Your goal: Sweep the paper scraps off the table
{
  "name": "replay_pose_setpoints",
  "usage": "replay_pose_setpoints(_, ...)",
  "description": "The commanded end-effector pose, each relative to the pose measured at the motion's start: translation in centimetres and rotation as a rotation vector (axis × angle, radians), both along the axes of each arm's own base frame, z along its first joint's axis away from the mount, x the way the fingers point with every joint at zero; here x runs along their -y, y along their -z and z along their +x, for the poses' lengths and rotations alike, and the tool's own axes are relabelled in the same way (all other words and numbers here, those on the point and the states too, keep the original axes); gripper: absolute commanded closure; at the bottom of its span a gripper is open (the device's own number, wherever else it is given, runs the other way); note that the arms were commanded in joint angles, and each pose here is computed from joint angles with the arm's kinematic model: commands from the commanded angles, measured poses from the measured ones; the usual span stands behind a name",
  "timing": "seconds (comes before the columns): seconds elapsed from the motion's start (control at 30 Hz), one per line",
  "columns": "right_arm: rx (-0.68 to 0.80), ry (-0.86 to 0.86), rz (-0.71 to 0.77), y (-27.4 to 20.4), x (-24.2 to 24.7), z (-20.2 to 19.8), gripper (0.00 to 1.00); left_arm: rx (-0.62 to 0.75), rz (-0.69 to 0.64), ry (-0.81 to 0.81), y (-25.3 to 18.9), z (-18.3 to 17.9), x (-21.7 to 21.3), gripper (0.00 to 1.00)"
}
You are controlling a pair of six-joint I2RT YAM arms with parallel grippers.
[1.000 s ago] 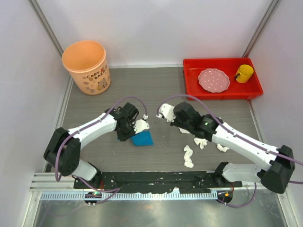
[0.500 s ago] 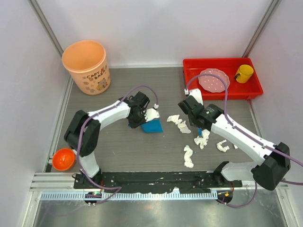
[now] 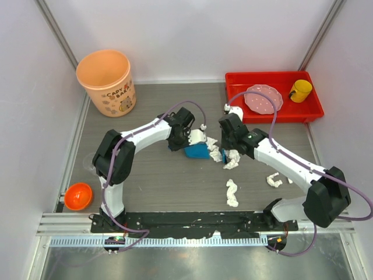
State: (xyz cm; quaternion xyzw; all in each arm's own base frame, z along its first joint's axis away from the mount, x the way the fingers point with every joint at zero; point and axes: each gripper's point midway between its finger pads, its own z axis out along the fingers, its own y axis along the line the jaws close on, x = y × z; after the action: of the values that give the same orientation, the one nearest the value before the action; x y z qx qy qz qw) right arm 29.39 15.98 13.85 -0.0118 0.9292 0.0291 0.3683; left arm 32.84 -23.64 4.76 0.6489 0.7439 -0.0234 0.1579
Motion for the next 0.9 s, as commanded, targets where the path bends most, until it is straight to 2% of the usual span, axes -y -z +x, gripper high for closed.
replay_pose_setpoints(0.0, 0.051, -0.076, 0.170, -1.3, -4.3, 2.3, 0.99, -0.027, 0.000, 0.057, 0.2, -1.1, 1.4, 1.00)
replay_pose_setpoints(0.07, 0.067, -0.136, 0.234, -1.9, -6.1, 2.7, 0.99, -0.036, -0.007, 0.061, 0.3, -1.4, 1.6, 1.00)
replay_pose_setpoints(0.2, 0.093, -0.193, 0.244, -2.9, -7.7, 3.6, 0.99, -0.018, -0.031, 0.032, 0.1, -0.9, 2.0, 1.00)
replay_pose_setpoints(0.37, 0.139, -0.332, 0.283, -5.0, -10.2, 2.5, 0.99, 0.027, -0.045, -0.035, 0.2, 0.1, 2.1, 1.00)
replay_pose_setpoints(0.47, 0.183, -0.254, 0.220, -5.9, -7.9, 2.8, 0.99, 0.028, -0.043, -0.096, 0.3, 0.5, 1.5, 1.00)
replay_pose_setpoints(0.6, 0.210, -0.200, 0.135, -7.2, -5.5, 2.6, 0.99, 0.042, -0.107, -0.201, -0.6, 1.3, 0.6, 1.00)
replay_pose_setpoints(0.87, 0.296, -0.171, 0.054, -10.5, -2.7, 2.2, 0.99, 0.112, -0.272, -0.453, -4.1, 5.9, -2.4, 1.00)
